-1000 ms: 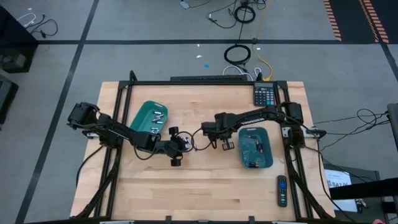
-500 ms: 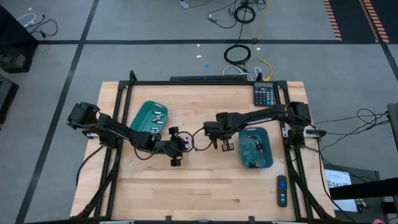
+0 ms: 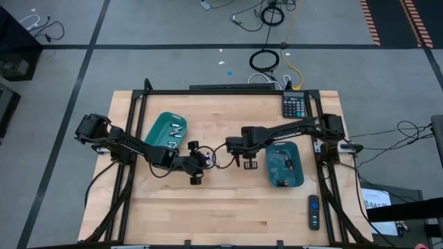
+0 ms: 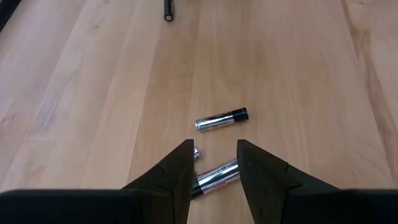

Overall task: Sort batteries
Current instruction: Put the black battery into the blue bin

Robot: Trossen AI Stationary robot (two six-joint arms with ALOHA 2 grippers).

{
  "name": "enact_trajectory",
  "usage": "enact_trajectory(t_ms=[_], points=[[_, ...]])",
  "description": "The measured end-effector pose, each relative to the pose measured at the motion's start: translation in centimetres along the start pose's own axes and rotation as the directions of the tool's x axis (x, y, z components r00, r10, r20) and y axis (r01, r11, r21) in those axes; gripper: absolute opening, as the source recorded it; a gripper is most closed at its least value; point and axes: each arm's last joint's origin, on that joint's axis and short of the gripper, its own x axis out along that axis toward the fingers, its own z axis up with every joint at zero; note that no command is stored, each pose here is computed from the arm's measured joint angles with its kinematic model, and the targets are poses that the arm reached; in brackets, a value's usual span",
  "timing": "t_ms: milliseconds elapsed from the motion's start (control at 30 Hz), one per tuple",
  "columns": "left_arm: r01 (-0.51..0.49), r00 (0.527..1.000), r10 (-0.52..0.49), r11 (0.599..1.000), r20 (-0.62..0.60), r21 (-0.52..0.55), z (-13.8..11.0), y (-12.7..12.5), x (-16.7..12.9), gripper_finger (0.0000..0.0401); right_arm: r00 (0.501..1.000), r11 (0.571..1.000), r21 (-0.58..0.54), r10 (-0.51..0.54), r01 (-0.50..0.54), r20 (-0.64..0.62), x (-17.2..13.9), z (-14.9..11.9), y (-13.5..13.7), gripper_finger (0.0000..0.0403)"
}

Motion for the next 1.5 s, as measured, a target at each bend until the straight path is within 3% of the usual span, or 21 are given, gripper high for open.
enact_trajectory(t_ms=[167,333,500,600,667,800,933,1233,1367,1500], points=[[0.005,1.0,-0.005,1.0,-0.001,-0.002,0.0,0.0,0.0,0.0132,0.999,1.0,0.001,0.0,0.0,-0.037,1.3,0.0,-0.7,0.0108],[0.006,1.0,-0.006,1.0,-0.007,0.002,-0.1,-0.1,0.0,0.0132,0.998,0.999,0.02,0.037,-0.036,-0.045,2.5,-0.4,-1.8,0.011],[0.005,1.0,-0.004,1.0,-0.023,0.011,-0.2,-0.1,0.0,0.0132,0.993,0.993,0.036,0.113,-0.112,-0.022,3.7,-1.2,-2.0,0.007],[0.005,1.0,-0.004,1.0,-0.022,0.011,-0.2,-0.1,0.0,0.0132,0.993,0.993,0.031,0.113,-0.112,-0.026,3.9,-1.4,-1.9,0.0023],[0.004,1.0,-0.004,1.0,-0.02,0.011,-0.2,0.0,0.0,0.0132,0.994,0.994,0.021,0.111,-0.111,-0.013,3.5,-1.2,-1.6,0.0013],[0.005,1.0,-0.004,1.0,-0.018,0.01,-0.2,0.0,0.0,0.0132,0.996,0.996,-0.005,0.085,-0.085,-0.012,2.1,-0.9,-1.1,0.001],[0.005,1.0,-0.004,1.0,-0.018,0.01,-0.2,0.0,0.0,0.0132,1.0,1.0,0.007,0.023,-0.023,0.006,-1.8,-1.2,-1.0,0.0005],[0.004,1.0,-0.004,1.0,-0.025,0.013,-0.3,0.0,0.0,0.0132,0.997,0.969,0.243,0.035,-0.051,0.071,-10.6,-5.9,0.9,0.0005],[0.004,1.0,-0.004,1.0,-0.025,0.013,-0.3,0.0,0.0,0.0132,0.995,0.937,0.341,0.049,-0.074,0.082,-12.2,-8.3,2.7,0.0008],[0.004,1.0,-0.003,1.0,-0.026,0.013,-0.3,0.0,0.0,0.0132,0.998,0.912,0.406,0.051,-0.06,0.033,-11.3,-10.8,4.6,0.0009]])
